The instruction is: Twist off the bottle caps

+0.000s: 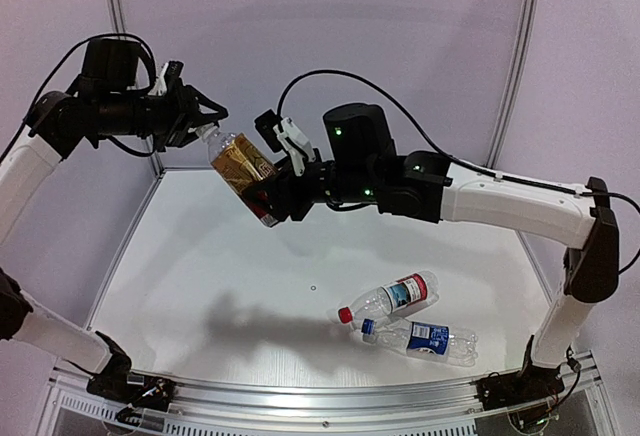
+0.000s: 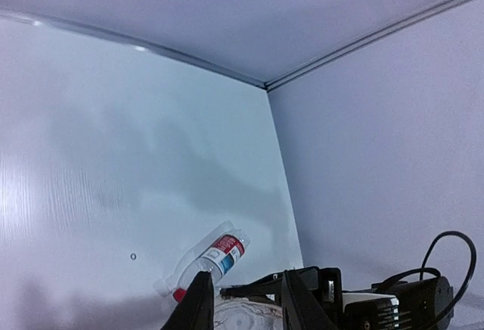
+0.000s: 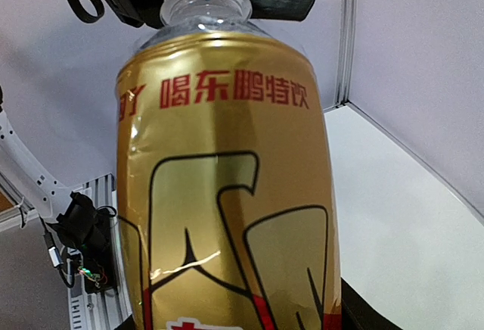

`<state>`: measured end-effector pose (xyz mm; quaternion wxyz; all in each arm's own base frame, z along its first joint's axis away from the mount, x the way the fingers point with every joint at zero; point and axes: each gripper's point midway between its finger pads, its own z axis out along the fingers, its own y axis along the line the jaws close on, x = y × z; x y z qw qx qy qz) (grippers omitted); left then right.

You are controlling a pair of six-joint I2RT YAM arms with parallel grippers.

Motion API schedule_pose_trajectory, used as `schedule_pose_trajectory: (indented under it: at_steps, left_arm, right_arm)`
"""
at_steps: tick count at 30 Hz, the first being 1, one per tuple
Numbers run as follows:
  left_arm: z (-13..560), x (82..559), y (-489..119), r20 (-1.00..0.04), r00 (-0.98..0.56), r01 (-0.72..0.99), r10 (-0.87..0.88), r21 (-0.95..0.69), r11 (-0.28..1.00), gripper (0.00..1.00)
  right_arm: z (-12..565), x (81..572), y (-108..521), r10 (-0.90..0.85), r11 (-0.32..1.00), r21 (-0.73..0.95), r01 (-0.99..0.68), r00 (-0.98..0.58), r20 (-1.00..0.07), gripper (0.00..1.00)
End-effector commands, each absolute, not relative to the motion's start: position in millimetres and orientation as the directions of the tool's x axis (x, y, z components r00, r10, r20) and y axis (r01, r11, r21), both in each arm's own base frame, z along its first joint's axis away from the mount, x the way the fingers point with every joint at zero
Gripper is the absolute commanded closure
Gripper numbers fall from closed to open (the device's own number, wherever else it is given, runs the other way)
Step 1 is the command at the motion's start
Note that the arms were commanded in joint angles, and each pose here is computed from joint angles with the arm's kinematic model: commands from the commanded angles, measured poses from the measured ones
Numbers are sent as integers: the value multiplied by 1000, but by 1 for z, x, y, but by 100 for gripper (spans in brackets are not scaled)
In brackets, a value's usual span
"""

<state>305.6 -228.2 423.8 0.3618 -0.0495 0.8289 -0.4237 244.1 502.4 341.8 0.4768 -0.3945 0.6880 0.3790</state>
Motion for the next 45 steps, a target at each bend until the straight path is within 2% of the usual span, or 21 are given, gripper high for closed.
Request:
schedule_pose_trajectory:
  at_steps: [1, 5, 8, 10, 13, 15, 22, 24, 26, 29, 32, 37, 42, 45]
  left_arm:
    - [401, 304, -176, -388, -740, -91, -550, -752, 653, 73]
    - [403, 301, -174, -348, -761, -132, -548, -744, 655, 72]
    - [399, 298, -178, -277, -781, -186, -559, -752, 633, 72]
    - [398, 299, -184, -249, -790, -198, -560, -761, 618, 68]
    - [410, 300, -190, -269, -785, -152, -559, -791, 593, 53]
    - [420, 299, -192, -278, -779, -125, -561, -809, 574, 48]
    - [436, 294, -190, -293, -763, -80, -575, -841, 535, 45]
    - [445, 296, -192, -364, -750, 12, -552, -842, 540, 42]
    - [461, 296, -196, -477, -711, 166, -517, -828, 536, 39]
    - [482, 290, -198, -666, -592, 405, -454, -732, 547, 31]
    - [492, 275, -199, -790, -492, 561, -365, -608, 562, 30]
    - [503, 256, -216, -879, -398, 743, -263, -477, 470, 30]
    - [502, 261, -214, -910, -344, 757, -233, -416, 504, 27]
    - [509, 257, -217, -913, -327, 788, -243, -406, 463, 24]
  right_arm:
    - [336, 274, 490, -198, 530, 86, -844, -222, -955, 100]
    - [326, 275, 493, -242, 527, 56, -848, -213, -947, 100]
    - [316, 278, 492, -300, 537, 9, -843, -201, -933, 100]
    - [310, 283, 490, -333, 550, -23, -835, -195, -923, 100]
    - [305, 285, 488, -367, 549, -69, -833, -166, -915, 100]
    - [303, 285, 488, -372, 549, -71, -833, -167, -913, 100]
    - [295, 282, 490, -381, 531, -53, -845, -182, -907, 100]
    - [298, 279, 490, -371, 525, -45, -850, -181, -911, 100]
    - [305, 274, 490, -346, 509, -24, -860, -179, -921, 100]
    - [325, 263, 491, -264, 472, 48, -880, -194, -945, 100]
    - [350, 251, 489, -151, 408, 143, -902, -221, -964, 100]
    - [379, 231, 489, -66, 264, 245, -933, -271, -960, 100]
    - [402, 216, 488, 0, 161, 291, -943, -295, -955, 100]
    - [408, 212, 488, 16, 122, 310, -943, -310, -951, 100]
